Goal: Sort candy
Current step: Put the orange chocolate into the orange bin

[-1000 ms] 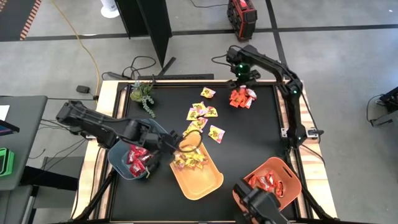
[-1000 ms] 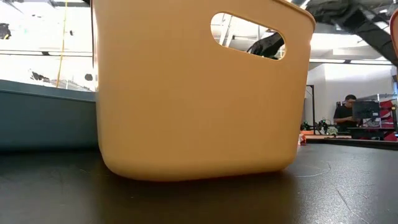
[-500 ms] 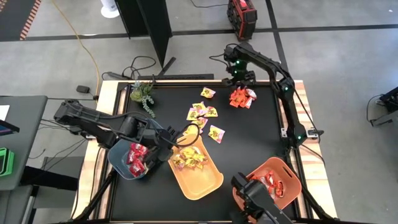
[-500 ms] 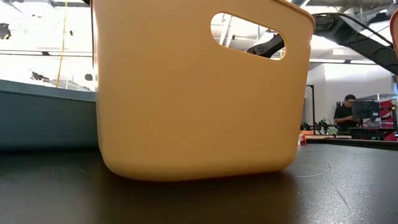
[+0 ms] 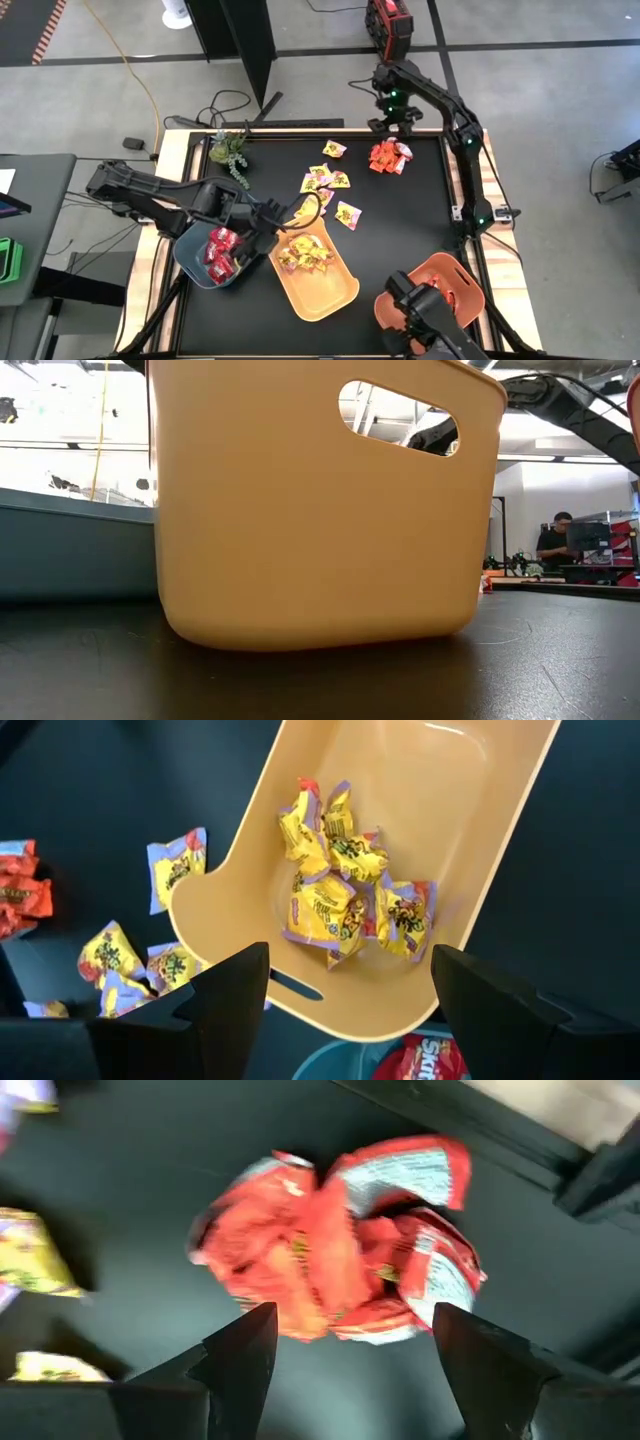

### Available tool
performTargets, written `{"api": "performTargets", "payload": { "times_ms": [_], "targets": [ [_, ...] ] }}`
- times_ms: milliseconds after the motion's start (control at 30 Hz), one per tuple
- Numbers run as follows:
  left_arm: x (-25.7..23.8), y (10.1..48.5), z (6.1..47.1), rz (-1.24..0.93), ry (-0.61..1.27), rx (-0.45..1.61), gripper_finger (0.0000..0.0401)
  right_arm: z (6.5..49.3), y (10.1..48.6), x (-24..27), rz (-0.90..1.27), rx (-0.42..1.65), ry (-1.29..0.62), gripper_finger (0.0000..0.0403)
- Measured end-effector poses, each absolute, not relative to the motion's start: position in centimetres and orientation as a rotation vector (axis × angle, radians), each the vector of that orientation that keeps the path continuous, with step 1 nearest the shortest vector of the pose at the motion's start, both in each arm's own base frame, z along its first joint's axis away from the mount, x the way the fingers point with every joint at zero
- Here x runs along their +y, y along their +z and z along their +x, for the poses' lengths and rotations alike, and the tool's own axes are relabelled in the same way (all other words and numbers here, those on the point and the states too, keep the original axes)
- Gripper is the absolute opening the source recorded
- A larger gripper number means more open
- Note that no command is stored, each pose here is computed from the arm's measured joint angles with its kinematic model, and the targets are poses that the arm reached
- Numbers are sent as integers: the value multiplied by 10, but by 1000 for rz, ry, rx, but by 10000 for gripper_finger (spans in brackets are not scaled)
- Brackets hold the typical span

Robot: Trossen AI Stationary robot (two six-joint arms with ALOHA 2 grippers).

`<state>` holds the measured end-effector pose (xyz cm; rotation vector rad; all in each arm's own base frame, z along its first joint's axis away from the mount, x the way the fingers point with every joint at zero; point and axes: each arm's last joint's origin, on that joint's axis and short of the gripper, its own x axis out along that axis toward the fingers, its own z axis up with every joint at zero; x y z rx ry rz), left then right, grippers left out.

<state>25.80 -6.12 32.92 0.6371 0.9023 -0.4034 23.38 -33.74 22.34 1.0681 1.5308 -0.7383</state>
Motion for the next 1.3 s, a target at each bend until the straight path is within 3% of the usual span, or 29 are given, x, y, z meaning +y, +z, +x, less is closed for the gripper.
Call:
{"api": "performTargets", "payload": {
  "times_ms": [167, 467, 867, 1033, 1167, 1300],
  "targets": [
    [-59, 329, 258, 636, -400, 913, 276, 233, 204, -334, 1060, 1576, -740, 285],
    [-59, 329, 258, 644, -403, 907, 276, 232, 206, -333, 1084, 1562, -720, 275],
    [-59, 329, 258, 642, -403, 908, 276, 231, 203, -325, 1131, 1610, -664, 122],
    [-59, 329, 258, 641, -403, 910, 276, 237, 212, -322, 1055, 1576, -645, 80],
    [-59, 329, 258, 642, -402, 910, 276, 247, 227, -315, 973, 1512, -631, 82],
    [-59, 329, 258, 641, -401, 910, 276, 254, 228, -310, 923, 1519, -625, 119]
  ]
}}
